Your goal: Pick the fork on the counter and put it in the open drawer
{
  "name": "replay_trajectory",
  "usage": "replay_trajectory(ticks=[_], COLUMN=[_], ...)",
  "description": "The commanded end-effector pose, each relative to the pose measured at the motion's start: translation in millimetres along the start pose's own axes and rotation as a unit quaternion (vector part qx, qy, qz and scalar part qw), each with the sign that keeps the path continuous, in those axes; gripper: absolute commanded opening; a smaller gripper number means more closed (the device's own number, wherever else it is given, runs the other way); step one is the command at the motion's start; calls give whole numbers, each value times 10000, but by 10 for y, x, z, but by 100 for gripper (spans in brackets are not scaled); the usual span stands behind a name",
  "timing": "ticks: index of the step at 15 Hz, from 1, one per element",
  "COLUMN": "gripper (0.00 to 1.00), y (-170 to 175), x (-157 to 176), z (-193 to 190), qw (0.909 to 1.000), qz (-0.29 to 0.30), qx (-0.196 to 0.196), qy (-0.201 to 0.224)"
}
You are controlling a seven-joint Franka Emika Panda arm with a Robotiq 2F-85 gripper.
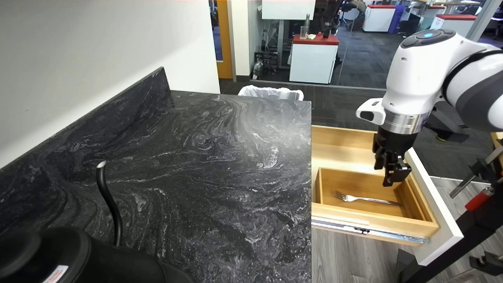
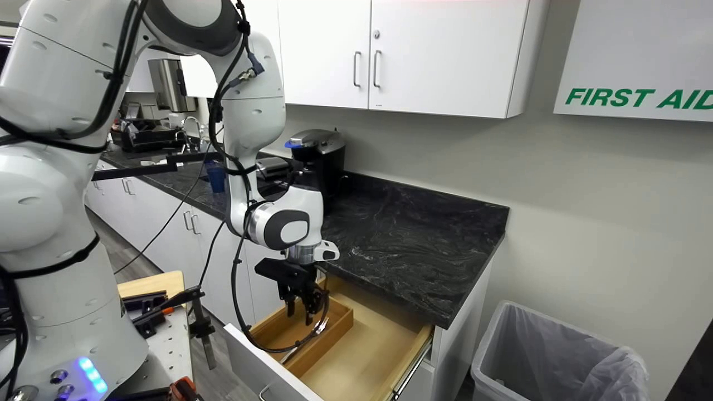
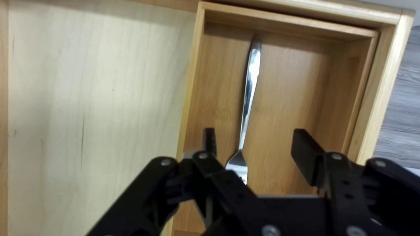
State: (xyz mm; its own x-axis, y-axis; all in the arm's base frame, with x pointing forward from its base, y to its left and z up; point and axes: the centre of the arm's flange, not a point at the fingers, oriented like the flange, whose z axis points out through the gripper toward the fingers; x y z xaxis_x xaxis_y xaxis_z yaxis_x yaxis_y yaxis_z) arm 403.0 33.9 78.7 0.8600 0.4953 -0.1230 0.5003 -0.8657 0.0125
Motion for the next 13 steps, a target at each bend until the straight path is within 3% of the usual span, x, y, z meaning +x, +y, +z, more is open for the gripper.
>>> replay_trajectory(ticks=[1,3,5,6,9,13], gripper=[92,100,100,99,100,100], y=[-33,-94,-127,-59,-91,-90], x=[-19,15,32,111,157,133], z=[-64,-299,-538,-187,-394,-401], qw=[10000,9998,9994,9997,9991,9992], qz=[28,-69,-90,-111,-175,-165], qx=[16,-65,-230,-85,-185,-186], qy=[72,160,248,182,325,315])
